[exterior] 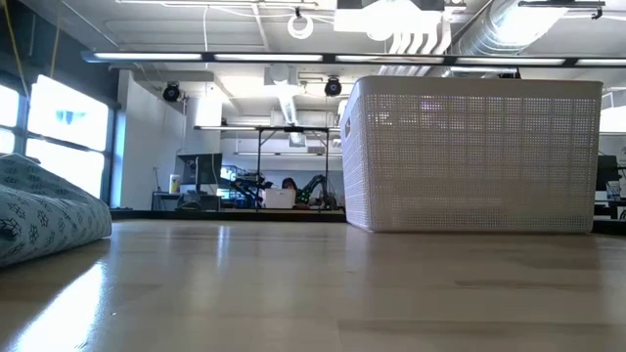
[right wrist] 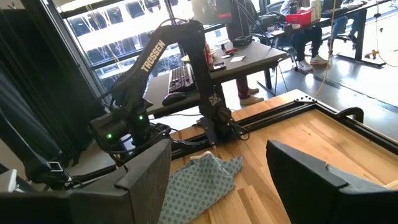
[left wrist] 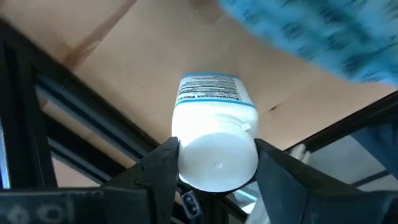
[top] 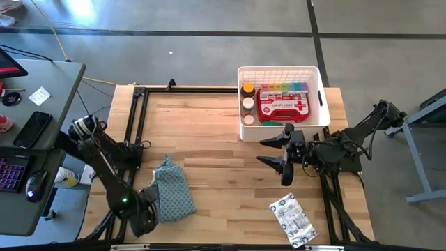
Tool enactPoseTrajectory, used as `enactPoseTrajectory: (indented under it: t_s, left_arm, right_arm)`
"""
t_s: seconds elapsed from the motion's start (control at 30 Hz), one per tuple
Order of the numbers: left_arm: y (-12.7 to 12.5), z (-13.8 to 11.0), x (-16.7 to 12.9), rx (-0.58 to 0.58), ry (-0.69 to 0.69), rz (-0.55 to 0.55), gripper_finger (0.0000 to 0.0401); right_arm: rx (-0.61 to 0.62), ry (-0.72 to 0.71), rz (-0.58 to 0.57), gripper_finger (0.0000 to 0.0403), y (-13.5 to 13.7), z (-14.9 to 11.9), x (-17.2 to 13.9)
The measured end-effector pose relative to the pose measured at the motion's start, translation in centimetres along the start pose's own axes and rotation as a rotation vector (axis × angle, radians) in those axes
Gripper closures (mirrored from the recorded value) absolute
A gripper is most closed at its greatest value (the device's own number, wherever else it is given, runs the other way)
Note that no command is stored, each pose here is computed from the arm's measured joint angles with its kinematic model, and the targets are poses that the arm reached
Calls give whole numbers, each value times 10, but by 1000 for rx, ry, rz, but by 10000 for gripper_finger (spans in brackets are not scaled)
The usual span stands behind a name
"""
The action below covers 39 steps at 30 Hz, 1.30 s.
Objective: Pick & place medical supplies in basket/bin
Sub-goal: Put the white and blue pill bottle into the white bin
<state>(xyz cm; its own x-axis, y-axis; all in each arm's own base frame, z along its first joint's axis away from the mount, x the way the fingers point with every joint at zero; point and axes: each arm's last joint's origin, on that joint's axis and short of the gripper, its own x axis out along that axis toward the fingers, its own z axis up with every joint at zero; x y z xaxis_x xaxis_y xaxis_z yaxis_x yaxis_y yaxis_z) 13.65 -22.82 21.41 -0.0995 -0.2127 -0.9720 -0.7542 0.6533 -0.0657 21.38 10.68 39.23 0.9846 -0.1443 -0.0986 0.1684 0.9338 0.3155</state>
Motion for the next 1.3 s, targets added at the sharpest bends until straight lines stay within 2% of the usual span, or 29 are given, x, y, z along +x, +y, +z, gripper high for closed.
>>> enactPoseTrajectory:
  t_s: [0.2,0.43,0.6,0.8,1.0,1.3]
  left_arm:
    - [-14,24,-23,74,0,-59,194]
    - [-23,50,-82,173,-84,-54,190]
    - [-25,74,-145,293,-306,-110,192]
    - [-14,106,-211,360,-571,-143,190]
    - [3,139,-255,432,-719,-161,190]
    - [22,199,-302,492,-1072,-183,190]
  right_arm:
    - [1,0,0,148,0,0,0]
    - [34,5,9,148,0,0,0]
    - [30,9,7,149,0,-1,0]
    - [38,13,6,149,0,-1,0]
    - [38,13,4,149,0,-1,0]
    - [76,25,-68,149,-6,-3,-4]
